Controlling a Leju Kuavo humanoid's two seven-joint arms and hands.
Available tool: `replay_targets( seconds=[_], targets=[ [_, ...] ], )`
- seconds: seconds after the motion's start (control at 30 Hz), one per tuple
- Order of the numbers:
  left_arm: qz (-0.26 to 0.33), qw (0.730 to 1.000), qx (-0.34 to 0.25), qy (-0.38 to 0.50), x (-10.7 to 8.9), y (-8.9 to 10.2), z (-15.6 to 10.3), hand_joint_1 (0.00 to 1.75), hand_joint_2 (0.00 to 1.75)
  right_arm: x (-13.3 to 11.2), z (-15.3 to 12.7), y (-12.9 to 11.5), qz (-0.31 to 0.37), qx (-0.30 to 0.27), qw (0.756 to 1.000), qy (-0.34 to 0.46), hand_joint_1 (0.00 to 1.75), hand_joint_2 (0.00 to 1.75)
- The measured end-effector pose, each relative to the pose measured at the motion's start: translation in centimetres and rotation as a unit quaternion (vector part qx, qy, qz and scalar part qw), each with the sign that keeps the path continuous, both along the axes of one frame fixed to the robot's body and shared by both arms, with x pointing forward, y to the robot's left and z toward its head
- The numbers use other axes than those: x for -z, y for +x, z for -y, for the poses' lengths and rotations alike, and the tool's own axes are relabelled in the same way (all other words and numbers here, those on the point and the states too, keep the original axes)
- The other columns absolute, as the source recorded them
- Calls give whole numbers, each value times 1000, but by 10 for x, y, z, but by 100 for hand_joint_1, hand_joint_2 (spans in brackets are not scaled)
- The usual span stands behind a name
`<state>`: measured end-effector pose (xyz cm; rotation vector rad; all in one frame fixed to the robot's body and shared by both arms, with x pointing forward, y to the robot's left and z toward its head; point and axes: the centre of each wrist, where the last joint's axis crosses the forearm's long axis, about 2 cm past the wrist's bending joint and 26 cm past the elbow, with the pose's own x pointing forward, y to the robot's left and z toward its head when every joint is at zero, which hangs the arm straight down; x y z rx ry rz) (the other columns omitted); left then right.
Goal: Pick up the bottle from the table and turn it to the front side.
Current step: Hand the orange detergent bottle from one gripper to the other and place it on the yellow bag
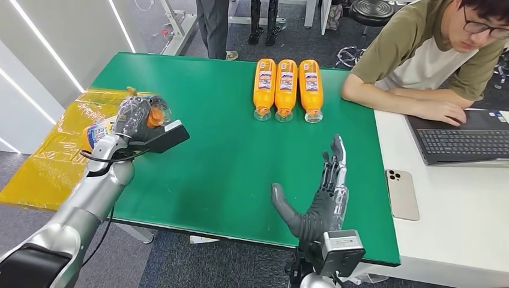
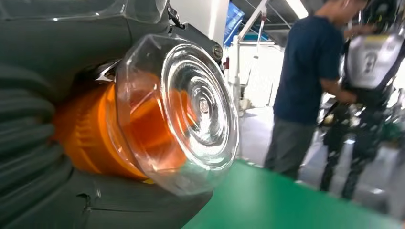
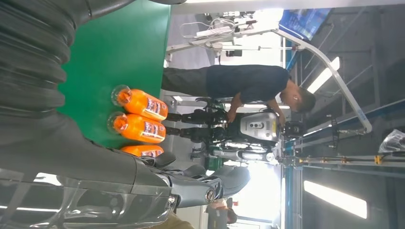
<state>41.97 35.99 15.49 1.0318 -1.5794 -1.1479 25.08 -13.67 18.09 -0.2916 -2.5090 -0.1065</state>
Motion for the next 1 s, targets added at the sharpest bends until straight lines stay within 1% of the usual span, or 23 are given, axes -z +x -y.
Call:
replay_targets(
  seconds=[0.1,0.23,0.4,0.53,0.63,0.77,0.87,1.0],
  targets=[
    [-27,998,-25,54,19,-7,-6,175,175,-3,1,0,3,1,1000,3,0,175],
    [-59,985,-56,152,40,-18,-13,175,175,-5,1,-1,3,2,1000,2,0,175],
    [-110,972,-57,201,59,-31,-29,175,175,-5,1,-1,1,2,1000,2,0,175],
    [-150,963,-44,219,71,-40,-35,175,175,-5,1,-1,0,1,1000,5,0,175],
    [-171,959,-30,222,80,-46,-33,175,175,-5,1,-1,-1,-1,1000,5,0,175],
    [-213,950,16,230,90,-51,-25,175,175,-5,0,-1,-4,-5,1000,5,0,175],
    [-242,939,47,239,88,-48,-23,175,175,-5,0,-1,-4,-8,1000,6,0,175],
    [-253,933,58,248,84,-44,-21,175,175,-6,-1,-1,-3,-10,1000,7,0,175]
  ],
)
